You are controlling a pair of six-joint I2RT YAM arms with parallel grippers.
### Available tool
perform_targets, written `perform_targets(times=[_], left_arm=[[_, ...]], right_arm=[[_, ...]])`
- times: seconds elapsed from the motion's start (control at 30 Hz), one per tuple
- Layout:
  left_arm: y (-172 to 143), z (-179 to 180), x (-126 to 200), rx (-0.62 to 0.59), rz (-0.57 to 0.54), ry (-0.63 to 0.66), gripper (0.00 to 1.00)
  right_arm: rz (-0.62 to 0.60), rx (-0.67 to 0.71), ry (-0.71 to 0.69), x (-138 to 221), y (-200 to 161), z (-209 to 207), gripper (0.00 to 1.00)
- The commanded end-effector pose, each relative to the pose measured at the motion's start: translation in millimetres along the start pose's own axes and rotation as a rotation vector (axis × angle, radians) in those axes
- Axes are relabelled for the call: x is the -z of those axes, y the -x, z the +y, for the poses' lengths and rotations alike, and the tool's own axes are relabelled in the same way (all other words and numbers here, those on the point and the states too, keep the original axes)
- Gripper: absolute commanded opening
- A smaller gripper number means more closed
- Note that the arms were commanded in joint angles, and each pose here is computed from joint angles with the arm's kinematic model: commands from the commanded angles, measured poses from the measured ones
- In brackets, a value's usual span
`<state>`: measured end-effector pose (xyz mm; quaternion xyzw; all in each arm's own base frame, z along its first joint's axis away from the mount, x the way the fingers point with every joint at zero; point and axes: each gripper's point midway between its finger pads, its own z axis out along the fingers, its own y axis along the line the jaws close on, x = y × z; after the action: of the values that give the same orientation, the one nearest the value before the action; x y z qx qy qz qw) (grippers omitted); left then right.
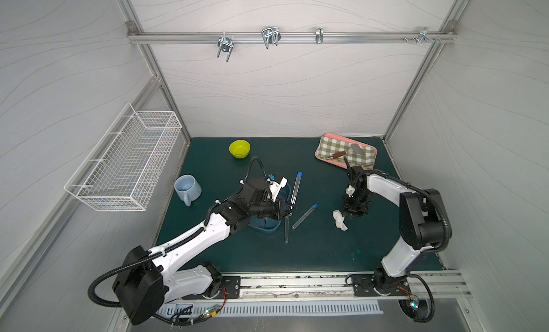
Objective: Wipe the exteriors of test tubes
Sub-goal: Pick up the cleaning item at the center of the board.
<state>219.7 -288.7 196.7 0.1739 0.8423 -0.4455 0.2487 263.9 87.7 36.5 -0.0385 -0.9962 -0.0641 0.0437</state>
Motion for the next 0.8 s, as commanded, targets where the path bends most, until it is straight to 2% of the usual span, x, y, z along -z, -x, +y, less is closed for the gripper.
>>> perform_targets(times=[0.0, 0.1, 0.23, 0.37, 0.47, 0.63, 0.77], left_arm=[[10.4, -9.1, 5.6, -0.025, -0.038, -0.029, 0.06], [8.9, -8.3, 6.8, -0.023, -0.040, -0.024, 0.06], [8.4, -5.6, 8.6, -0.020, -0.049, -0.012, 0.06], [8.4, -5.4, 8.2, -0.016, -0.049, -0.011, 0.06], [8.0, -6.3, 9.0, -0.013, -0.049, -0.015, 0.06], [6.3, -8.0, 12.3, -0.017, -0.049, -0.017, 0.06], [4.4, -7.2, 15.0, -0.018, -0.050, -0.011, 0.06]], right_arm=[[-0.062, 0.019, -0.143, 29.6, 8.0, -21.9, 0.46], [-0.130, 0.051, -0.136, 59.2, 10.1, -11.1, 0.50], [-0.213, 0.146, -0.080, 90.5, 5.2, 32.8, 0.51], [-0.196, 0.219, -0.071, 81.2, -3.5, 68.6, 0.51], [-0.173, 0.218, -0.066, 61.9, -3.5, 78.0, 0.51], [-0.157, 0.184, -0.113, 40.8, 16.1, 59.0, 0.47], [-0.193, 0.147, -0.120, 47.1, 35.6, 38.7, 0.45]])
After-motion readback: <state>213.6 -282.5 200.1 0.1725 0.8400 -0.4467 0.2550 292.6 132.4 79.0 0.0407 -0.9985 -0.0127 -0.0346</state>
